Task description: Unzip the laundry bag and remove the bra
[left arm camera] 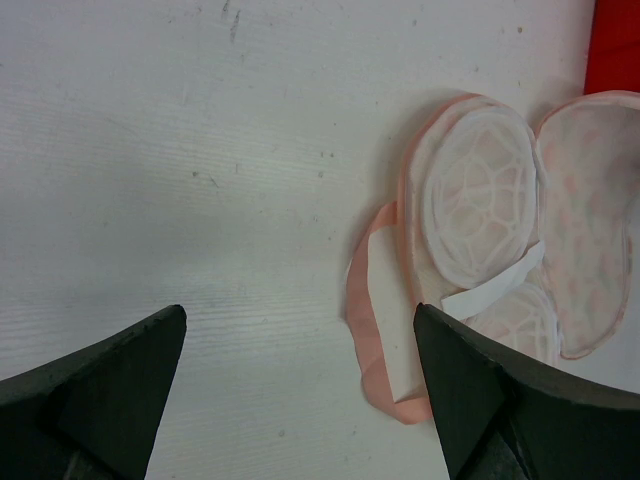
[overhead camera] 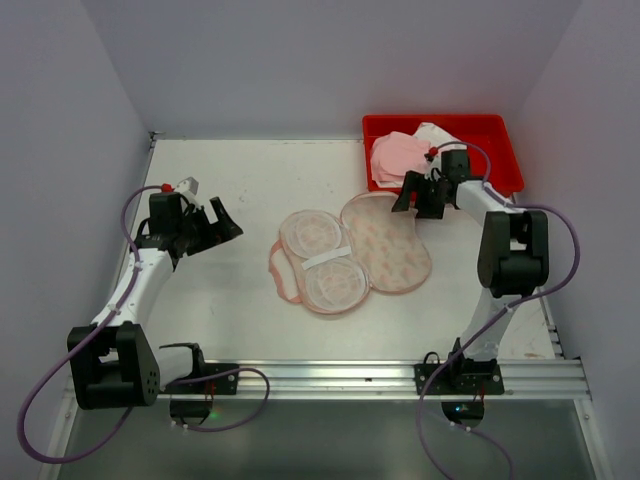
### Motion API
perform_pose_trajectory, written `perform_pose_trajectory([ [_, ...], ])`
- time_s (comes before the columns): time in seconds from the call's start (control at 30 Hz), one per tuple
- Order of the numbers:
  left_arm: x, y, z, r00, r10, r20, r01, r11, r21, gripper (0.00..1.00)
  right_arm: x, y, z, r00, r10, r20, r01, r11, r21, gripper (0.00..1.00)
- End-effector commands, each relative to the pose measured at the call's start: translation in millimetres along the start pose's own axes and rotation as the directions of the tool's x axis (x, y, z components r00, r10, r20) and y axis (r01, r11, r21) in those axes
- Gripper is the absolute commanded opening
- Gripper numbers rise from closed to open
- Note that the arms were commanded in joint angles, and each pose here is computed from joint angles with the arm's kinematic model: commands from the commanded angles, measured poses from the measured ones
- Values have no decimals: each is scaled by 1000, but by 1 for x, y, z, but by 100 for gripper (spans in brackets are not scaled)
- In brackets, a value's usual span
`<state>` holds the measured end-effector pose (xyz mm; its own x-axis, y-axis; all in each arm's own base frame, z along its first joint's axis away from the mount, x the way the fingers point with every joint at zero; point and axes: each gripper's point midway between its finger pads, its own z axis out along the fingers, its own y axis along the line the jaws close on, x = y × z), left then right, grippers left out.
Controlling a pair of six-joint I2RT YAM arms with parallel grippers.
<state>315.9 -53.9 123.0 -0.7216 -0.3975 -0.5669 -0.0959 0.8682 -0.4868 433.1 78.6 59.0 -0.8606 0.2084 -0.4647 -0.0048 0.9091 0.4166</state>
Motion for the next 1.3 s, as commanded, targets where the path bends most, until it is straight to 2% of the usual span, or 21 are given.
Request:
perform_pose_trajectory([
  [0.0, -5, 2, -3, 999, 21, 26, -21, 1000, -1, 100, -6, 16, 2, 999, -17, -48, 12, 993, -114, 81],
  [0.13, -6, 2, -3, 999, 23, 28, -23, 1000, -3, 100, -7, 17, 4, 998, -20, -67, 12, 992, -128, 79],
  [0.23, -5, 2, -3, 999, 22, 26, -22, 1000, -4, 100, -9, 18, 4, 996, -39, -77, 28, 990, -135, 69],
  [0.27, -5, 2, -3, 999, 22, 26, -22, 1000, -4, 100, -8, 17, 5, 996, -48, -78, 37, 990, -134, 62],
  [0.3, -6, 2, -3, 999, 24, 27, -24, 1000, -4, 100, -8, 16, 5, 996, -52, -75, 42, 991, -130, 46],
  [0.43, -4, 3, -2, 1000, 22, 20, -22, 1000, -3, 100, -6, 13, -3, 996, -66, -63, 59, 993, -100, 12],
  [0.53, -5, 2, -2, 1000, 23, 21, -23, 1000, 2, 100, -11, 28, -27, 996, -90, -15, 88, 990, -109, 0],
  [0.73, -3, 1, -1, 1000, 19, 13, -19, 1000, 8, 100, -10, 60, -76, 989, -143, 44, 143, 990, -3, 0],
  [0.83, -1, -1, 0, 1000, 16, 2, -16, 1000, 21, 100, -3, 96, -97, 988, -147, 46, 147, 989, -5, 0],
  [0.93, 3, -1, 2, 1000, 12, -16, -11, 1000, 29, 100, 12, 137, -106, 984, -174, 33, 177, 981, -80, 0],
  [1.03, 1, -2, 1, 1000, 15, -9, -14, 999, 30, 100, 27, 174, -105, 988, -152, -8, 149, 974, -171, 0],
  [1.27, 7, -1, 5, 999, 7, -35, -5, 999, 38, 100, 64, 252, -84, 974, -203, -103, 158, 928, -339, 0],
])
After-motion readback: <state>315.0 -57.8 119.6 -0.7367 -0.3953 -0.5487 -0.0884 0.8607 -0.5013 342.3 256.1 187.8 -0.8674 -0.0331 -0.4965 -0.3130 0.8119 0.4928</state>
